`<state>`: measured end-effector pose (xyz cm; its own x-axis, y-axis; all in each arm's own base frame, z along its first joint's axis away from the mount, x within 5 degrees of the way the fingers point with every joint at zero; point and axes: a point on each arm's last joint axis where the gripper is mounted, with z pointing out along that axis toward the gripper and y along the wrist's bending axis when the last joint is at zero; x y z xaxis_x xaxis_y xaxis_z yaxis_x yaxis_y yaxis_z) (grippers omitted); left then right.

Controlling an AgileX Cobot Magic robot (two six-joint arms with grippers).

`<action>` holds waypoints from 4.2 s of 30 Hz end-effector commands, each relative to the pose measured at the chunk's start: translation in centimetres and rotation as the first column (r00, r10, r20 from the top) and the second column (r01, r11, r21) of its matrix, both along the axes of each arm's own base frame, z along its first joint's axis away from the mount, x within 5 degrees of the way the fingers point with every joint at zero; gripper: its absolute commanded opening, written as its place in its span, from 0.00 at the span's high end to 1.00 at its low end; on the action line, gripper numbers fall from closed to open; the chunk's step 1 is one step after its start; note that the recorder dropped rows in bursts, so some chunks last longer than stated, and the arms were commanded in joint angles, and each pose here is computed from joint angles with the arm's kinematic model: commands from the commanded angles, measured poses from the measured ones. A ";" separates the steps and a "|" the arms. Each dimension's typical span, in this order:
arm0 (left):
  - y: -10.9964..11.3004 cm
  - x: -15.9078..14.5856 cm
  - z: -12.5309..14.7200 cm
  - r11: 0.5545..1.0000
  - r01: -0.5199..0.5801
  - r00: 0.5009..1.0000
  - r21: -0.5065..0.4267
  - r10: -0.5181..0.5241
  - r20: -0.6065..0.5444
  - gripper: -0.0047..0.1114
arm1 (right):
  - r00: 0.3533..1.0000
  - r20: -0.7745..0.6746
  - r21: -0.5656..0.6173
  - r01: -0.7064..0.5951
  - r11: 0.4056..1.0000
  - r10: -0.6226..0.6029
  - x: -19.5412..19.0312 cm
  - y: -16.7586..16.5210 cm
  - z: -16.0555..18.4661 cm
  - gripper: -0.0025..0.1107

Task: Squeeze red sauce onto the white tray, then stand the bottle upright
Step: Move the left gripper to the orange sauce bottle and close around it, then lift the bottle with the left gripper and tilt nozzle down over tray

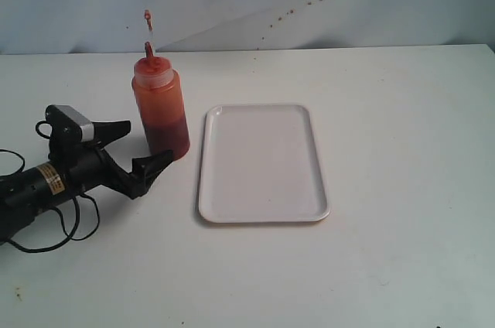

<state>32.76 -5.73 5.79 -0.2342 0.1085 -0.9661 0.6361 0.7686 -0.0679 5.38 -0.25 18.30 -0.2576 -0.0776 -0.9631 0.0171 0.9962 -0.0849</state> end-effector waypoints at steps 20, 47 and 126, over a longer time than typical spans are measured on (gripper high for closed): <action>-0.9 5.3 -3.0 0.994 0.089 0.996 -0.064 -0.087 0.037 0.06 | 1.000 0.013 -0.003 0.005 1.000 -0.005 0.0 0.0 0.0 0.98; -3.9 7.0 -3.0 0.982 0.165 0.986 -0.094 -0.162 0.043 0.06 | 1.000 0.013 -0.003 0.005 1.000 -0.005 0.0 0.0 0.0 0.98; -5.6 1.3 7.3 0.812 0.427 0.754 0.399 -0.563 0.338 0.96 | 0.995 0.097 0.061 -0.002 0.998 -0.004 0.1 0.1 0.7 0.98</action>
<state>34.26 -10.50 11.96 0.2988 0.3649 -0.8818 0.8602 0.2971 0.4145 5.44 -0.26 18.54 -0.2322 -0.0819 -0.9692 0.0187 0.9959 -0.0886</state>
